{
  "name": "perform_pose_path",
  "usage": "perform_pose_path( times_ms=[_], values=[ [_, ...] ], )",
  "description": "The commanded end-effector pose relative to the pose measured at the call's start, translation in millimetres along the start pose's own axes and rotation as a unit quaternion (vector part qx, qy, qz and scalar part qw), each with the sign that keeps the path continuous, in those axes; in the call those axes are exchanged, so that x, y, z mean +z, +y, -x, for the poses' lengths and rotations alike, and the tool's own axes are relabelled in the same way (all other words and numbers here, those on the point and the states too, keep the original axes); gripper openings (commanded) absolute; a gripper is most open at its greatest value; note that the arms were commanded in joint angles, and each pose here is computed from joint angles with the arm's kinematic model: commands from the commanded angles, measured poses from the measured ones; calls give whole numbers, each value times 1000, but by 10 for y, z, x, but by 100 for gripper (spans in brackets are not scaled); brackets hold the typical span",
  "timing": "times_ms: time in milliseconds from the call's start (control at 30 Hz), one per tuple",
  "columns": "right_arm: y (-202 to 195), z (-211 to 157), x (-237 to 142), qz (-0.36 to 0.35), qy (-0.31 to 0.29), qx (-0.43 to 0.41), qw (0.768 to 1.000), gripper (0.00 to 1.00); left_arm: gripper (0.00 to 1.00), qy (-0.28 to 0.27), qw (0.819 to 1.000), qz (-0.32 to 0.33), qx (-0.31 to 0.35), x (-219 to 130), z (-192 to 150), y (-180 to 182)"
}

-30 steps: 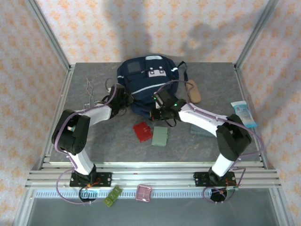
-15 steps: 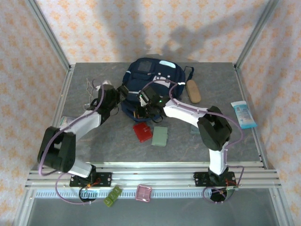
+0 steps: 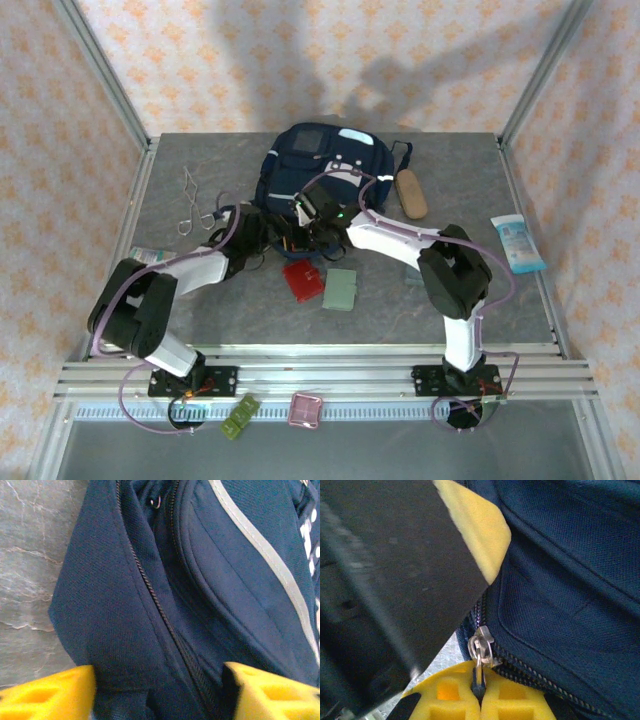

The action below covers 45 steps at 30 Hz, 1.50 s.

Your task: Pack books, pencil case, and school supplies into a backpack

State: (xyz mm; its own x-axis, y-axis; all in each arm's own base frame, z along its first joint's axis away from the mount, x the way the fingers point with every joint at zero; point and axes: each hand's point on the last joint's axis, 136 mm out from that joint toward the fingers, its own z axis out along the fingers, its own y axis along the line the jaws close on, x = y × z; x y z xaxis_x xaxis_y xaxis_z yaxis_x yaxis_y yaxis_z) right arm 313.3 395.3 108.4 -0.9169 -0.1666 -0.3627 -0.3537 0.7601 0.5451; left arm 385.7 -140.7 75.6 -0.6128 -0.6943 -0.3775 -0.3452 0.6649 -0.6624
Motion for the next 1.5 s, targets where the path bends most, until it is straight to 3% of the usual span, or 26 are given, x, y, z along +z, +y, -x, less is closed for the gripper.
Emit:
perform_pose_path(
  times_ms=[0,67,233,433,633,767,1133,1167,1300,1467],
  values=[
    [201,77,-7,36,-12,-23,999,0,22,-18,1000,-13,3,101,104,-130],
    [113,36,8,19,-5,-22,1000,0,0,-18,1000,-9,2,132,109,-109],
    [-266,-70,-97,-16,-2,5,1000,0,0,-30,1000,1,2,91,192,-35],
    [-916,-178,-495,-76,-34,48,995,0,0,-54,999,11,0,-23,352,75],
    [-1725,-243,-810,-187,-68,94,975,0,0,-63,998,13,-2,-60,472,88],
    [-1988,-85,-1033,-245,-113,113,956,0,0,-75,997,13,-3,-78,583,68],
    [-745,-24,-752,-69,-97,33,992,0,0,-123,991,51,19,61,1224,-127],
    [-680,-10,-696,-53,-95,34,993,0,5,-124,991,54,22,83,1275,-149],
    [-433,120,-460,-7,-90,34,995,0,42,-119,991,50,32,66,1358,-278],
    [-263,256,-297,17,-91,28,995,0,55,-107,994,13,18,-183,1160,-320]
  ],
)
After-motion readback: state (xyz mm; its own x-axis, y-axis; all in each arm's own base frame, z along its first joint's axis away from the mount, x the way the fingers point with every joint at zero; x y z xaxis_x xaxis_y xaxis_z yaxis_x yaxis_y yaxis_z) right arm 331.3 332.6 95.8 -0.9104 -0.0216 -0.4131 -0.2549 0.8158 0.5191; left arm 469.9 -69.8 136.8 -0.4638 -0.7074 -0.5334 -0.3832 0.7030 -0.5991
